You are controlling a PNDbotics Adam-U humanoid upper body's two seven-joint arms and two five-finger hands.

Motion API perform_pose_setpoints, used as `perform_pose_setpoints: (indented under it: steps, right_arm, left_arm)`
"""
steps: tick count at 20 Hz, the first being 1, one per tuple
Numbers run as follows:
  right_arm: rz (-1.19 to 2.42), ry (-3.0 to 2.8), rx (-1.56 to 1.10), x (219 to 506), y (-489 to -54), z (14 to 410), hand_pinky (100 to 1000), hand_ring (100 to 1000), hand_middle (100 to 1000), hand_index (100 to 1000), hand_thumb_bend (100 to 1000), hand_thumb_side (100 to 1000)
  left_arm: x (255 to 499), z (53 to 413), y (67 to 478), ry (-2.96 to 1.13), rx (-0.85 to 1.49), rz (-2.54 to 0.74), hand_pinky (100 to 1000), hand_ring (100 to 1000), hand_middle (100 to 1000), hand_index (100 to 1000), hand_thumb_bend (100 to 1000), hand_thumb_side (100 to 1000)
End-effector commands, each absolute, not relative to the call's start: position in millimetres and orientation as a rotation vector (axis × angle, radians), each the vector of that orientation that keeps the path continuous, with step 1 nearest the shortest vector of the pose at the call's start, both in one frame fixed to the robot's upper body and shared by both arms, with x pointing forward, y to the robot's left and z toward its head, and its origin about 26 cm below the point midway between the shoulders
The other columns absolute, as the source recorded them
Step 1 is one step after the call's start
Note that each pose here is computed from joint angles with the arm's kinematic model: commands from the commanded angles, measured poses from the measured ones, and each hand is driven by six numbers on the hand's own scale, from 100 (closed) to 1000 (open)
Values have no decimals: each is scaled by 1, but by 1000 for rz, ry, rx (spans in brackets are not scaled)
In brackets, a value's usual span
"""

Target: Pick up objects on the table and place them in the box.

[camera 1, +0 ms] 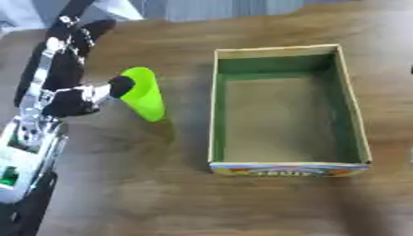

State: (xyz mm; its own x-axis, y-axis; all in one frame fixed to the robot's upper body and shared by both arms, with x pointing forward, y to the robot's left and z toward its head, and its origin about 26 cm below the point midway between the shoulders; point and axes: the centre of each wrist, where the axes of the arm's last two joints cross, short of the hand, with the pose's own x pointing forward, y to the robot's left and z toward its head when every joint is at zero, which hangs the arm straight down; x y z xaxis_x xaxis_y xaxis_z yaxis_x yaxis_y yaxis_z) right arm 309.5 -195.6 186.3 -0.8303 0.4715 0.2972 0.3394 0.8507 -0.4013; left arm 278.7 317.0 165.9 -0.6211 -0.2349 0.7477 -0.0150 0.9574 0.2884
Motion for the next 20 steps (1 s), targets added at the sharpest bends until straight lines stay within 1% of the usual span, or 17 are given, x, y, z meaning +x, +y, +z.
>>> perform_pose_setpoints:
  steps: [1, 13, 14, 20]
  right_arm:
    - [472, -2660, -598, 309, -194, 192, 181, 760, 863, 896, 100, 1000]
    - [495, -2663, -592, 309, -194, 193, 175, 760, 863, 896, 100, 1000]
    - [497, -2664, -592, 309, -194, 193, 175, 760, 863, 896, 100, 1000]
    - [500, -2664, -591, 309, -194, 194, 174, 760, 862, 896, 100, 1000]
  left_arm:
    - [280, 173, 322, -2227, 170, -346, 959, 854, 1000, 1000, 1000, 379]
    - [299, 149, 343, -2136, 225, -279, 956, 847, 1000, 1000, 1000, 397]
    - [301, 146, 345, -2128, 226, -268, 955, 846, 1000, 1000, 1000, 409]
    - [311, 135, 352, -2105, 189, -236, 955, 845, 1000, 1000, 1000, 425]
